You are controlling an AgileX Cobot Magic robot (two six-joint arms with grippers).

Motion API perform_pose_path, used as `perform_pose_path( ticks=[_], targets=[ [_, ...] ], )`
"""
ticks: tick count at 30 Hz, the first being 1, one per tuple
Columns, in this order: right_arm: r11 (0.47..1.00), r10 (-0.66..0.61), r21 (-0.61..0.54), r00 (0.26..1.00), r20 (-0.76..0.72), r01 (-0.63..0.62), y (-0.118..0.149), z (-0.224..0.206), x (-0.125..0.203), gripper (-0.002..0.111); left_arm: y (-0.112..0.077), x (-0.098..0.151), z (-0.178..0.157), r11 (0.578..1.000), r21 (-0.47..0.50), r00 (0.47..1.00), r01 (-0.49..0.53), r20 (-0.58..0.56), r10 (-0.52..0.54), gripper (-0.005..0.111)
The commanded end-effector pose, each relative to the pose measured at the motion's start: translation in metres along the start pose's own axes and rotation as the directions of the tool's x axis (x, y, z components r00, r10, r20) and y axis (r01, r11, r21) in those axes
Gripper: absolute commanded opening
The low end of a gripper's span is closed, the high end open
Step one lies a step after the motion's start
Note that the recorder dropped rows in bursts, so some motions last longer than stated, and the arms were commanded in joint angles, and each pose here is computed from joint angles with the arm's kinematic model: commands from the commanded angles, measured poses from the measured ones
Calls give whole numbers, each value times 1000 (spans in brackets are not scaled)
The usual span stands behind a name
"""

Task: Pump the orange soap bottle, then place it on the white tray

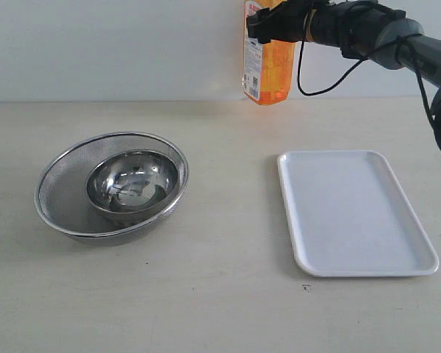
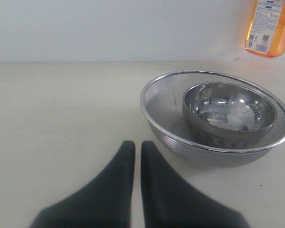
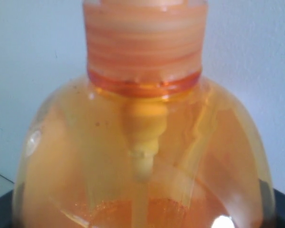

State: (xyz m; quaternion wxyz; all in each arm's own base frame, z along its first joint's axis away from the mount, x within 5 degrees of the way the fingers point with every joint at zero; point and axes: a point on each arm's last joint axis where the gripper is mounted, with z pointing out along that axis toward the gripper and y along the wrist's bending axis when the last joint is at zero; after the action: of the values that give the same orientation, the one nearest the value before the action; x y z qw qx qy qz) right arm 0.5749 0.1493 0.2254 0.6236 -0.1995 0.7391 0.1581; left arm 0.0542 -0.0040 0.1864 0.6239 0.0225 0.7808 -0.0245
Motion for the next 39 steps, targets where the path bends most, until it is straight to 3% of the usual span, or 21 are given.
perform_pose_path(
  ticks=[1, 11, 19, 23, 28, 39],
  targets=[
    [997, -46, 59, 996, 70, 42, -4, -10, -30, 0, 0, 1, 0, 1000, -1, 1000, 16, 3, -16, 5],
    [999, -33, 10, 997, 68, 32, 5, -8, -30, 0, 0, 1, 0, 1000, -1, 1000, 16, 3, -16, 5],
    [998, -14, -57, 998, 65, 18, 27, -4, -31, 0, 0, 1, 0, 1000, -1, 1000, 16, 3, -16, 5],
    [995, 37, -94, 998, 52, -32, 29, -4, -29, 0, 0, 1, 0, 1000, -1, 1000, 16, 3, -16, 5],
    [996, 8, -89, 1000, 30, -6, 27, -8, -26, 0, 0, 1, 0, 1000, -1, 1000, 16, 3, -16, 5],
    [973, 11, -232, 1000, -21, -16, 19, -28, -27, 0, 0, 1, 0, 1000, -1, 1000, 16, 3, -16, 5]
  ],
)
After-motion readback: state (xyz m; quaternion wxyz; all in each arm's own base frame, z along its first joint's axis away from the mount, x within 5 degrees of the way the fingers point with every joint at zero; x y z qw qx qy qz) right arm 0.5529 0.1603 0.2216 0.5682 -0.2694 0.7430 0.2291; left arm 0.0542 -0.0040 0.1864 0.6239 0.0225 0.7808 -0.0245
